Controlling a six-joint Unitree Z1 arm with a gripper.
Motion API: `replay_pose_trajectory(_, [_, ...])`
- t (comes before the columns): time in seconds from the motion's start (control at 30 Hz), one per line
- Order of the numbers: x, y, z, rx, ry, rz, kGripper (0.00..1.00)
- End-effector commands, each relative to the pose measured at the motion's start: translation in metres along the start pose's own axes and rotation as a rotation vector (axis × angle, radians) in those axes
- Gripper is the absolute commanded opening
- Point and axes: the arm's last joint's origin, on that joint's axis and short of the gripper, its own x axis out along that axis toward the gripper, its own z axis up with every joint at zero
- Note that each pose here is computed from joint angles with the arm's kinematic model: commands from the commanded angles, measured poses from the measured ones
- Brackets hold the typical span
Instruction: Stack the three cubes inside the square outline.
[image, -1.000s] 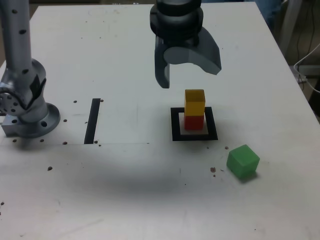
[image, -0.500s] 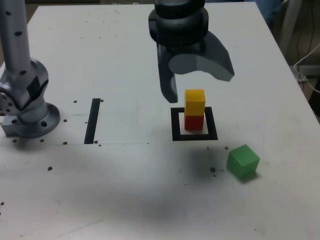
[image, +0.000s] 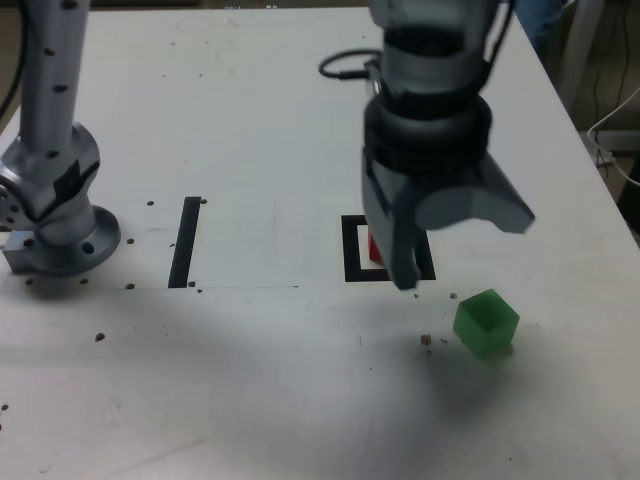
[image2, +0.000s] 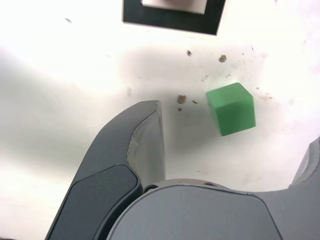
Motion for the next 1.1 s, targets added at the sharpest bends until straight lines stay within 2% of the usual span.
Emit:
replay_pose_trajectory(0.0, [0.006, -0.007, 0.007, -0.017, 0.002, -0.006, 0.99])
replay_pose_trajectory(0.2, [0.028, -0.021, 0.025, -0.049, -0.001, -0.023, 1.00])
replay_pose_trajectory(0.53, [0.065, -0.026, 0.042, -0.066, 0.063, -0.010, 0.95])
replay_pose_trajectory(0.67, [0.073, -0.025, 0.051, -0.077, 0.069, -0.012, 0.89])
replay_pose_trajectory(0.9, [0.077, -0.018, 0.064, -0.103, 0.058, -0.008, 0.79])
replay_pose_trajectory(1.07, [0.084, -0.013, 0.069, -0.108, 0.070, -0.001, 0.69])
